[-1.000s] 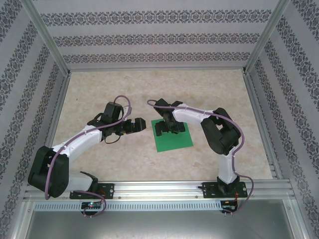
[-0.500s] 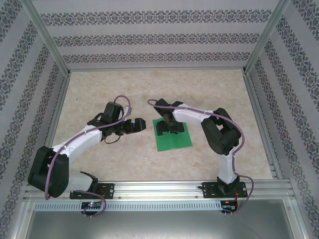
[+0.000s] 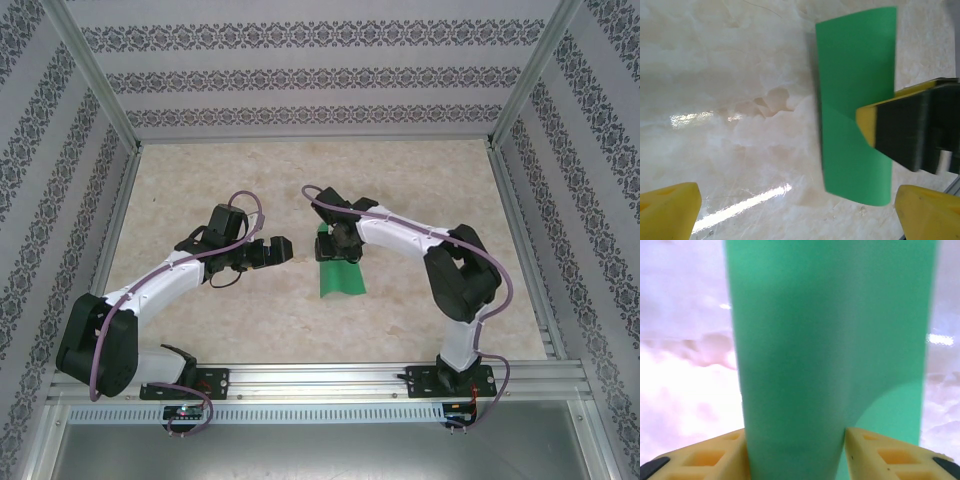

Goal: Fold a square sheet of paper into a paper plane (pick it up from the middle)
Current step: Fold the square sheet of paper in half at the center of the table.

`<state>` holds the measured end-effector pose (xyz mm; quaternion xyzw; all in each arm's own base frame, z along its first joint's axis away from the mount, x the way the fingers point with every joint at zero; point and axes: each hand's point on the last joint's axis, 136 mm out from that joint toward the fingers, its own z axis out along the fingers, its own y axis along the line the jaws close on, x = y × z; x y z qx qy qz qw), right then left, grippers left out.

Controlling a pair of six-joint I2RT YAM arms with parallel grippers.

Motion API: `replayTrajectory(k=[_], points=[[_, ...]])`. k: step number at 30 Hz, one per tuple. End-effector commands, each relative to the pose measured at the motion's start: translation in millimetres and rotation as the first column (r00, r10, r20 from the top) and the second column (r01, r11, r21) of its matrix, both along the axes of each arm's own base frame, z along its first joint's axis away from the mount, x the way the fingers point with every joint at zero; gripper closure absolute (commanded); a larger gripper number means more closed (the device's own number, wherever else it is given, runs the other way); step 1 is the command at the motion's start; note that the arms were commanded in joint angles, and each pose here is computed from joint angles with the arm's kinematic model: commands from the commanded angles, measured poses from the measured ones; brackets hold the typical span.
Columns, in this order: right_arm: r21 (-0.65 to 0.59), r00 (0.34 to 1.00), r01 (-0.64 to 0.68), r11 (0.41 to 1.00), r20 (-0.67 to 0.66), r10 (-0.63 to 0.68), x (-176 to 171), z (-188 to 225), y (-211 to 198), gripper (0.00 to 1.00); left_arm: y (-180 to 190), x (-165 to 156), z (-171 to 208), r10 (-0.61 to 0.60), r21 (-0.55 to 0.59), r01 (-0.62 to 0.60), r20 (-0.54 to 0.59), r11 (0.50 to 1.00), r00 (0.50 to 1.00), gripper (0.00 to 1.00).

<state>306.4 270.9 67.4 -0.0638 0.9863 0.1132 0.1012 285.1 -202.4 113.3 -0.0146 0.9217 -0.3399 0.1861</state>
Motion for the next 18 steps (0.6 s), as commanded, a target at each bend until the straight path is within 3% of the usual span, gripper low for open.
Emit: replayTrajectory(k=[1,10,18], points=[[0.173,0.999,0.023,0.985,0.027,-0.028,2,28,22,0.53,-2,3,12,-0.008,0.011,0.008,0.039,1.0,0.999,0.0],[0.5,0.999,0.032,0.865,0.022,-0.05,6,72,66,0.55,5,3,31,0.027,0.019,-0.029,0.086,0.999,0.996,0.0],[0.467,0.991,0.132,0.874,-0.034,-0.131,6,37,48,0.53,3,4,36,0.025,0.001,-0.025,0.093,1.0,0.995,0.0]])
